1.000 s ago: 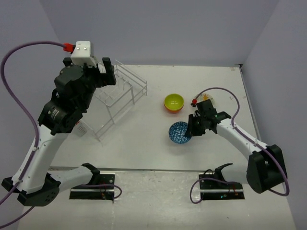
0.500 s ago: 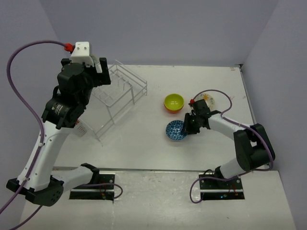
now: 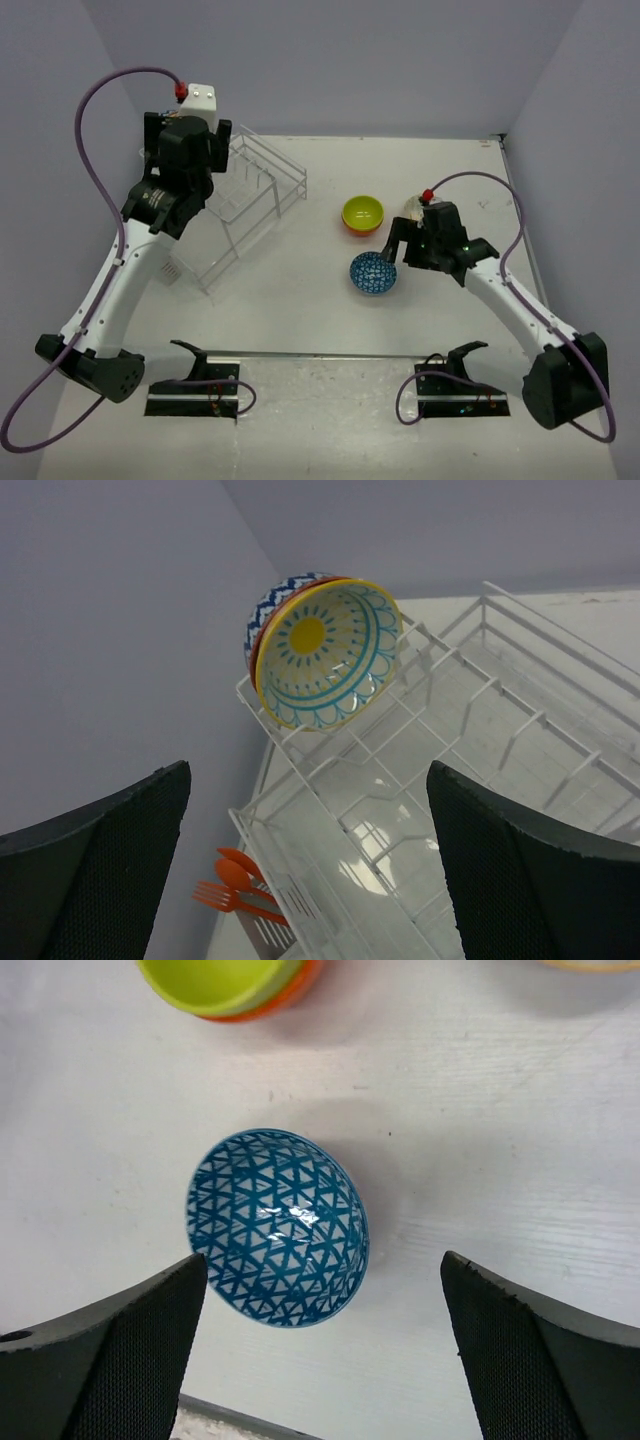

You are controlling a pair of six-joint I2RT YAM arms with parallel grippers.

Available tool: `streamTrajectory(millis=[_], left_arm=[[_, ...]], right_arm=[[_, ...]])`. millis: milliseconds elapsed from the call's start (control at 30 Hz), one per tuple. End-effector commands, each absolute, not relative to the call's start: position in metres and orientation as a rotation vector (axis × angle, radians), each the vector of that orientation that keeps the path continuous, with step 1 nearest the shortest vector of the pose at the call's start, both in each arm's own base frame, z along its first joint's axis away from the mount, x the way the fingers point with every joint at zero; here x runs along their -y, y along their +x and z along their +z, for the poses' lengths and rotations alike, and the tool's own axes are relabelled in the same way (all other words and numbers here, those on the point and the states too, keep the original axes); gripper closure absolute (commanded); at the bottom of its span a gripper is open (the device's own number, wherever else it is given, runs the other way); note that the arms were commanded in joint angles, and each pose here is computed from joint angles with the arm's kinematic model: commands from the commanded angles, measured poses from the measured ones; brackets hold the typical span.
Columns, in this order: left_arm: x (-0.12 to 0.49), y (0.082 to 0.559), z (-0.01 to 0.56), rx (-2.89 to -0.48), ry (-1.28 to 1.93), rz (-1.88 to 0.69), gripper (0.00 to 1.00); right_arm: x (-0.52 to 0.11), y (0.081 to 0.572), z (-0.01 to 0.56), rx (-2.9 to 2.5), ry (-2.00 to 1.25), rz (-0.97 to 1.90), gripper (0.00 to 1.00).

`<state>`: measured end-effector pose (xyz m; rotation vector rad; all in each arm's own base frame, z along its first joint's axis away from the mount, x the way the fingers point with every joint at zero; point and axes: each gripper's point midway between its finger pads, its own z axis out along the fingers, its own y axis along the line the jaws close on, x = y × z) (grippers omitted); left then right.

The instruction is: Unload the bowls from the dish rack

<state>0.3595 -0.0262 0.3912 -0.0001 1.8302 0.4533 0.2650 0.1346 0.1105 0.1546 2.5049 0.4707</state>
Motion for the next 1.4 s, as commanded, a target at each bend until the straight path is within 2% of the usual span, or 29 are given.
streamTrajectory(millis=[0,167,300,567,933,1267,1367], left_arm=[[0.000,0.357,0.432,-1.712,-0.010,0.639,0.00],[-0.003,0.389,0.427,-1.682,0.071,0.849,0.00],[-0.024,0.411,0.422,-1.691,0.015,0.959,0.00],[-0.029,0.444,0.406,-1.788,0.026,0.787,0.00],[-0.050,0.461,0.371,-1.841,-0.024,0.833,0.13],[-0.048,0.478,0.350,-1.887,-0.009,0.831,0.36],[-0.048,0.479,0.348,-1.890,-0.005,0.836,0.39]], right_arm=[[-0.111,0.268,0.169,-2.342,0.192,0.378,0.01],[-0.110,0.255,0.228,-2.152,0.133,0.465,0.01],[-0.118,0.253,0.237,-2.133,0.086,0.514,0.01],[-0.125,0.253,0.233,-2.150,0.040,0.546,0.01],[-0.131,0.250,0.248,-2.103,0.004,0.597,0.01],[-0.135,0.252,0.247,-2.094,-0.011,0.614,0.01],[-0.135,0.253,0.246,-2.095,-0.018,0.614,0.01]])
